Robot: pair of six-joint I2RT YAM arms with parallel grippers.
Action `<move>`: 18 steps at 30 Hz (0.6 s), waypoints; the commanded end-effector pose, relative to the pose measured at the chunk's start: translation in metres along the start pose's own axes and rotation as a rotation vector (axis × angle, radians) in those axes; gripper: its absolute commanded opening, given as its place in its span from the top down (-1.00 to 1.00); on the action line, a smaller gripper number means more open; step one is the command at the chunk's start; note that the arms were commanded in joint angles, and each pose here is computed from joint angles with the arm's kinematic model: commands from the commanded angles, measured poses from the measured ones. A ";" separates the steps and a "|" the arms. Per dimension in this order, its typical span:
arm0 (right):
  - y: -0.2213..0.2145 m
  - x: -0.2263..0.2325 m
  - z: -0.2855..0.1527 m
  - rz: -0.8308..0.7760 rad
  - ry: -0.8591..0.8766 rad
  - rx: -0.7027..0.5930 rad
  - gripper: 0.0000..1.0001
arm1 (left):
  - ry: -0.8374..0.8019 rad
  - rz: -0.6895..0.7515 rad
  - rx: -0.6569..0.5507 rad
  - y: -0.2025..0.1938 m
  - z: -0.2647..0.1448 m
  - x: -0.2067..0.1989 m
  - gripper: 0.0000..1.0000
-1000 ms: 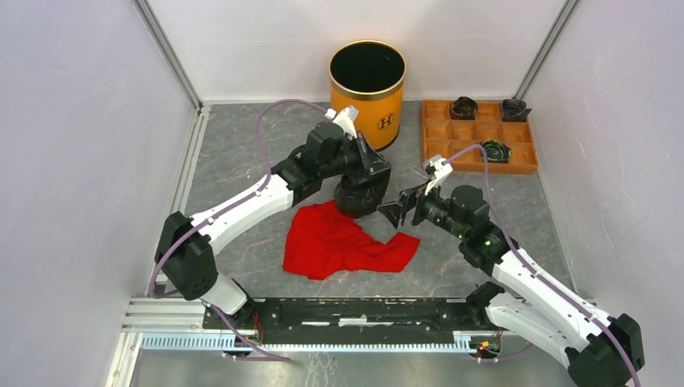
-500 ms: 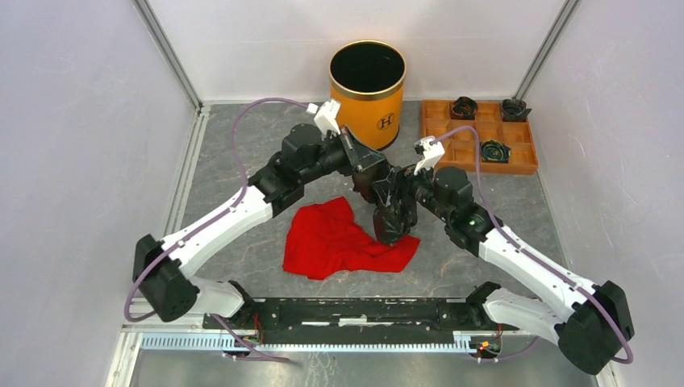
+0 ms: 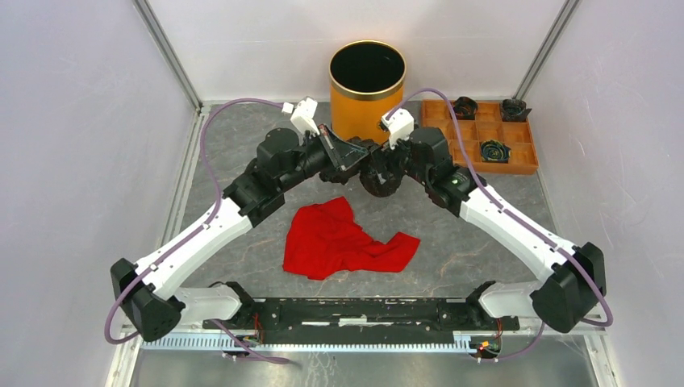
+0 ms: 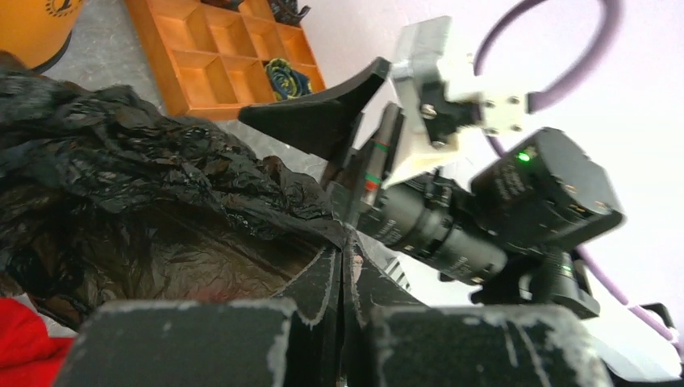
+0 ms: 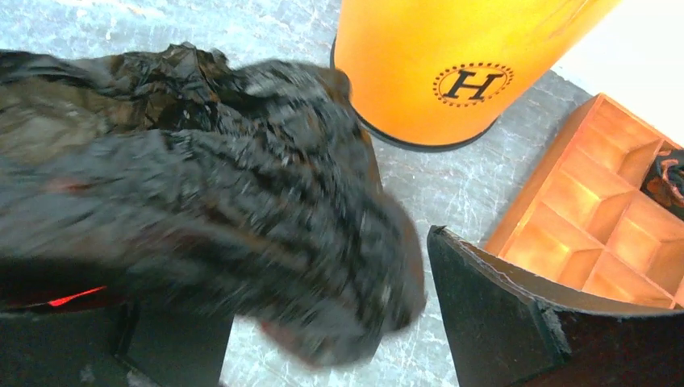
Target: Put the trash bags into the trash bin
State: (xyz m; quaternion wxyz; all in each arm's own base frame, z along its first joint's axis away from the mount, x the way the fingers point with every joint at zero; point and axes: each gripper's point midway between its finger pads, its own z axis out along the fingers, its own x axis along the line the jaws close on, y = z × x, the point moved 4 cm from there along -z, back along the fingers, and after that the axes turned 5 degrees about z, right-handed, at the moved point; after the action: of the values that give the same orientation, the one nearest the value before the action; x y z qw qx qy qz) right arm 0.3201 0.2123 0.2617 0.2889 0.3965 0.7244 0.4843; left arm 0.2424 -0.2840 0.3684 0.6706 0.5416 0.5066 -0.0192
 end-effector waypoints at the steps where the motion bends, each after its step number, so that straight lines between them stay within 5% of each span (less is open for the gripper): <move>1: -0.010 0.000 -0.025 -0.029 -0.004 0.092 -0.81 | 0.042 -0.017 0.024 -0.007 0.014 0.016 0.96; 3: -0.016 0.006 -0.043 0.003 0.007 0.088 -0.95 | 0.036 -0.040 0.017 -0.007 0.019 0.018 0.96; 8: -0.007 0.057 -0.082 0.059 0.253 -0.014 -0.96 | -0.035 -0.105 0.062 -0.015 0.040 0.021 0.96; 13: -0.013 0.093 -0.075 0.230 0.348 -0.135 -0.96 | -0.122 -0.212 0.124 -0.031 0.052 0.020 0.96; 18: -0.014 0.091 -0.056 0.277 0.026 -0.268 -0.96 | -0.156 -0.276 0.140 -0.035 0.050 0.017 0.96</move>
State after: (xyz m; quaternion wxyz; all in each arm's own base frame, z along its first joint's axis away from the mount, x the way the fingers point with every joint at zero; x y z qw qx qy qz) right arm 0.2049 0.2542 0.2525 0.1663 0.3716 0.6968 0.5906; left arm 0.2711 -0.3214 0.2968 0.6238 0.5404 0.5485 -0.1337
